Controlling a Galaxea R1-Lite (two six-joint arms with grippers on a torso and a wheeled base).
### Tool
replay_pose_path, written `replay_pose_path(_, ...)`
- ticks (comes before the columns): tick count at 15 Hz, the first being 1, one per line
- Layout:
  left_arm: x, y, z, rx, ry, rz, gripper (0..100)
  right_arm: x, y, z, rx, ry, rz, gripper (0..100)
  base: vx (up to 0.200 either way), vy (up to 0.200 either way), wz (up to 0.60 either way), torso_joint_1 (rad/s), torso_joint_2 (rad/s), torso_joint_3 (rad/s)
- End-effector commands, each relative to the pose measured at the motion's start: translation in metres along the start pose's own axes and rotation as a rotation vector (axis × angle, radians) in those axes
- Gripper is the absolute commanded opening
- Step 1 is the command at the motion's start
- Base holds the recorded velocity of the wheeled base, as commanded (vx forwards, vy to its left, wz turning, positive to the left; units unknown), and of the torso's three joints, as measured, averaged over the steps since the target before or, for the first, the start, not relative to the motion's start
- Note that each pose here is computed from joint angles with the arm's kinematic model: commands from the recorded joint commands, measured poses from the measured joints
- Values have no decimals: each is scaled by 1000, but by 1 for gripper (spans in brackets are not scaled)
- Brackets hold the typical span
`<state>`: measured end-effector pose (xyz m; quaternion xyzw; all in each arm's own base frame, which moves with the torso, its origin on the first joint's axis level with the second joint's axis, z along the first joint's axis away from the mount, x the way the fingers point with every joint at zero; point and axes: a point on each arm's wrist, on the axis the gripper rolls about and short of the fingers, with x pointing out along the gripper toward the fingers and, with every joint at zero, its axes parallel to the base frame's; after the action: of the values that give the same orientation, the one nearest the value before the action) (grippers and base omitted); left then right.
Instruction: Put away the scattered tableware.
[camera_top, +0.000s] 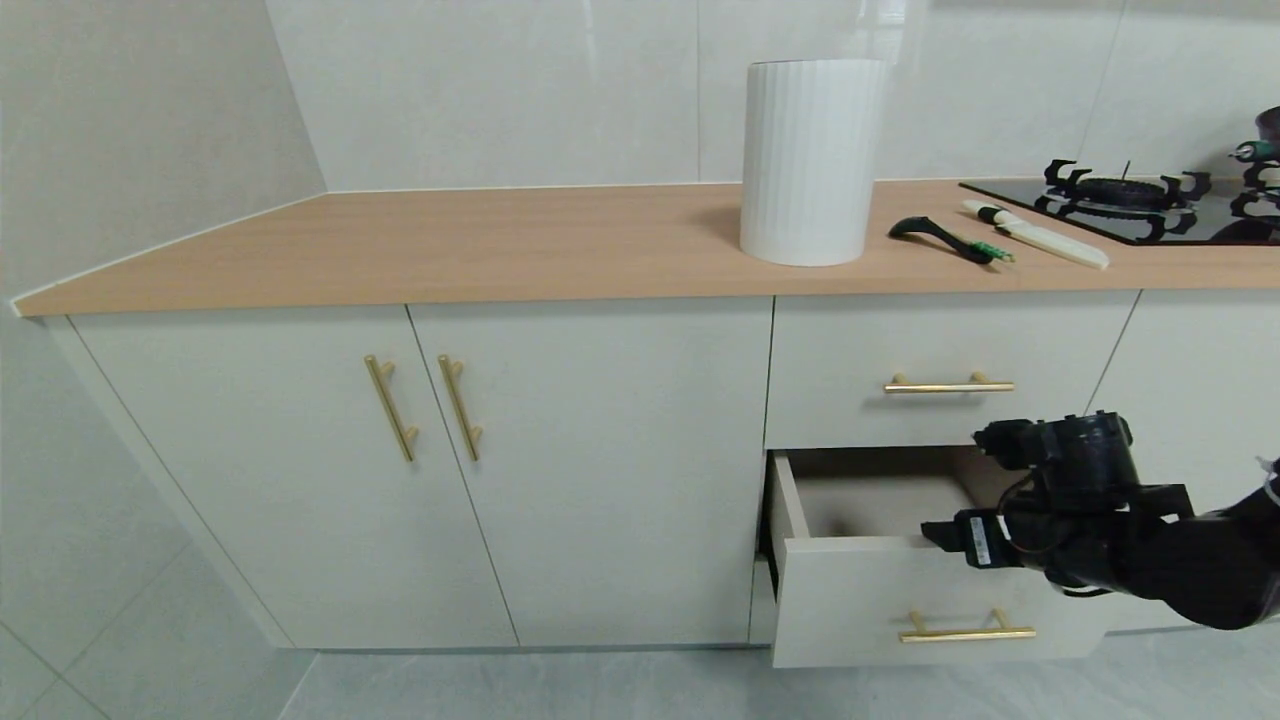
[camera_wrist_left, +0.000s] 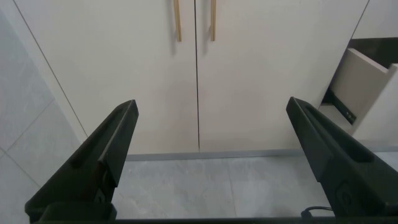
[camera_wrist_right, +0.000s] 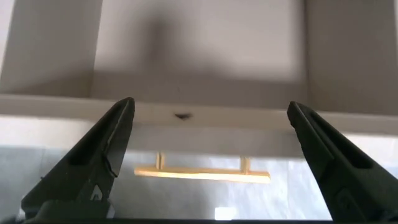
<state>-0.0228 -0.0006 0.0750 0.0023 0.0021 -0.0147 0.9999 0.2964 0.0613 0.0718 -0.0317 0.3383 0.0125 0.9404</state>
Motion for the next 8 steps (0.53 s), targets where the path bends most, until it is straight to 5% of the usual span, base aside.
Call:
replay_pose_path(1,0,0,0,0,0,0,100,-40,-4,-6,-4,-18,11,100,0,0,0,0,0,0)
replay_pose_path(8,0,0,0,0,0,0,100,-92,6,-32,-65,97,68,100,0,0,0,0,0,0)
